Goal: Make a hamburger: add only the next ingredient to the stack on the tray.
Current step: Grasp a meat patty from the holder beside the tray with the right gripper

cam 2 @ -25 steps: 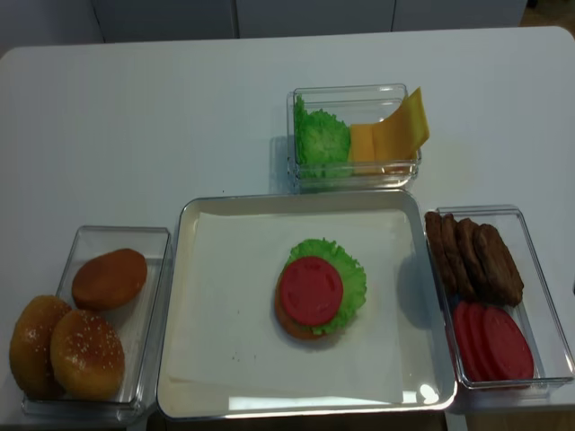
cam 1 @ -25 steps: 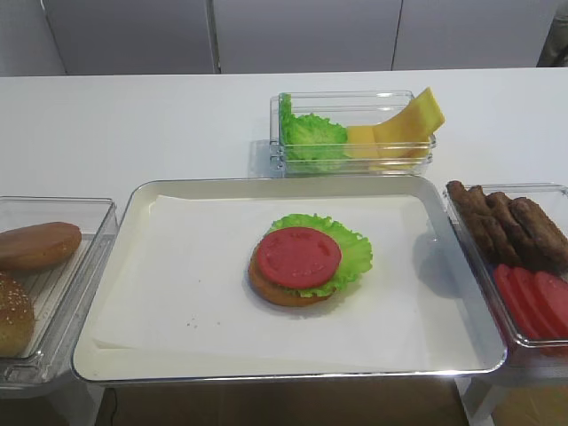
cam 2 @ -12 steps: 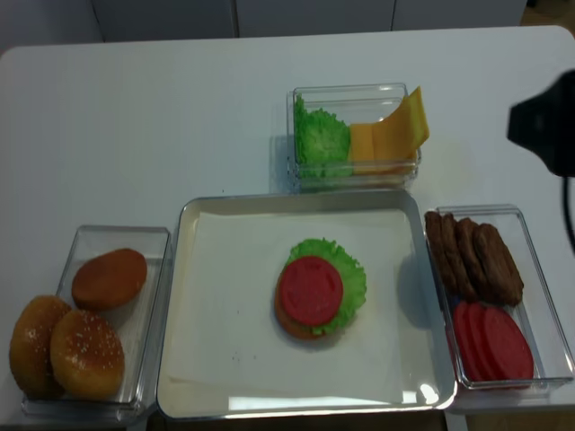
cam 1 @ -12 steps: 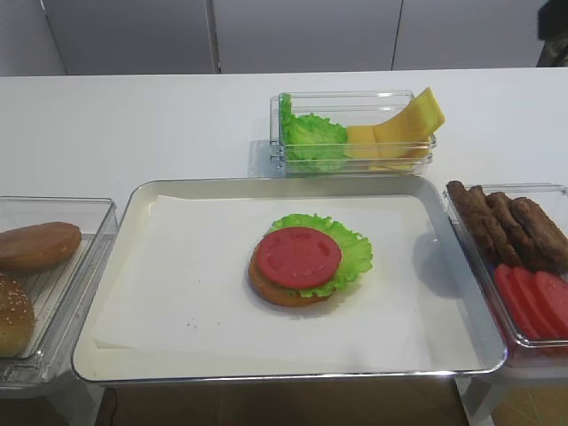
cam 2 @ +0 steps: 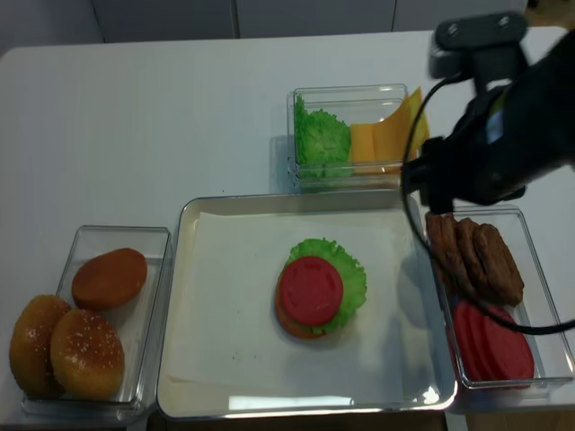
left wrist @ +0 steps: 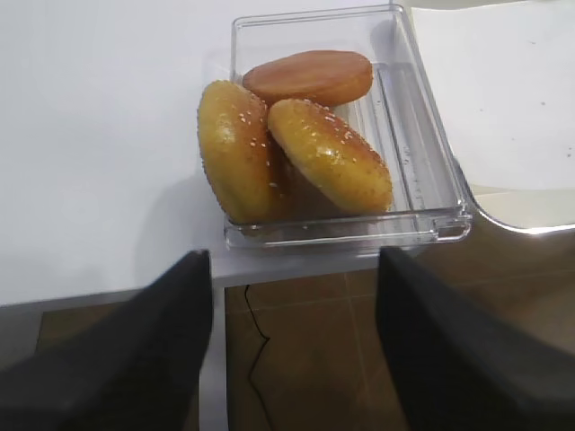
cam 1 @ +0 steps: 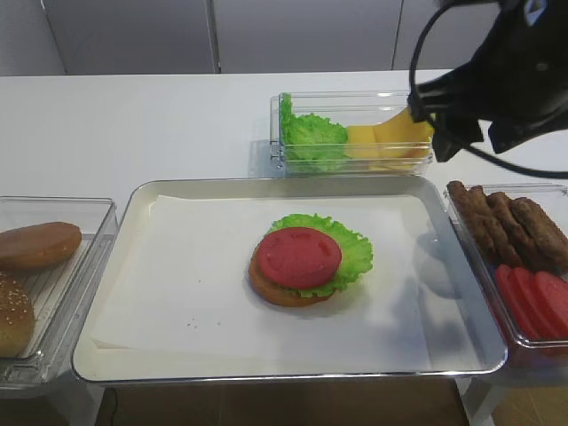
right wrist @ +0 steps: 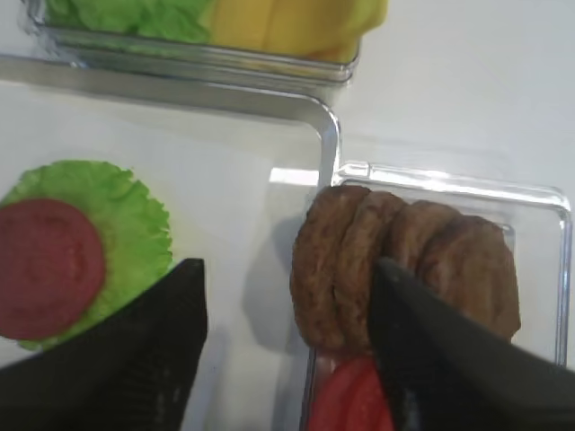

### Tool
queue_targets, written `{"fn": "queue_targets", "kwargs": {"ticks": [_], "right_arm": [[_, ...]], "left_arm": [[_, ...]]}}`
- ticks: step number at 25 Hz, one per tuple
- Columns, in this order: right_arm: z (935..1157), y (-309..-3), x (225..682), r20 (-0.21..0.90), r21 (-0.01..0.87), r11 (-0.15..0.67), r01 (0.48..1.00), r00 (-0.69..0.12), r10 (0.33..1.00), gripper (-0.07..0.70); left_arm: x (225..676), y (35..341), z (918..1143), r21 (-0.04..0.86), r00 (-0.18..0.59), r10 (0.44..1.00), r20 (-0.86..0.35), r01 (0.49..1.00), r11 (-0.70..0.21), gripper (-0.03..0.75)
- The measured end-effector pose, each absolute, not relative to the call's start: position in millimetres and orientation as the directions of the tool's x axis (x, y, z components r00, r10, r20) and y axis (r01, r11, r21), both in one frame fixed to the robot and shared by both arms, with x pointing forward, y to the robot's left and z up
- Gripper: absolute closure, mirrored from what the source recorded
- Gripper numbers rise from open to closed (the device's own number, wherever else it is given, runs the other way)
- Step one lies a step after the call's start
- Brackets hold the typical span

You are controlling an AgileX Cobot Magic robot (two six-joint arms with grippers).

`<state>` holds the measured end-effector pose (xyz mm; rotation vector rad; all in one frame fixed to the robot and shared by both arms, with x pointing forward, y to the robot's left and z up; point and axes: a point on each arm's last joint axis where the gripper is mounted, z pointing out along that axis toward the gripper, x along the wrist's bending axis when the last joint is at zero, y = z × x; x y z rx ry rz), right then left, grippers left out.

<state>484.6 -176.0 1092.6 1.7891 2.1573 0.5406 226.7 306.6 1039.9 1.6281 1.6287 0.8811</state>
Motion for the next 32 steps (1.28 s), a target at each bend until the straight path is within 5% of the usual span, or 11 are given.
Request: {"fn": "queue_targets", "kwargs": {"ticks": [10,27,32], "right_arm": [[1041,-164,513,-0.120,0.320,0.199,0.926,-0.169,0.978,0.192],[1021,-162,524,-0.177,0.281,0.231,0.932,-0.186,0.966,0.328],[1021,-162,524,-0.181,0.282,0.233,0.931,-0.187,0.966,0.457]], "left_arm": [[227,307,1040,0.833,-0.004,1.000,0.007,0.553,-0.003,0.287],[227,307,1040,0.833,-0.004,1.000,0.007,0.553,-0.003,0.287],[227,307,1040,0.833,-0.004,1.000,0.007,0.553,-0.003,0.287]]}}
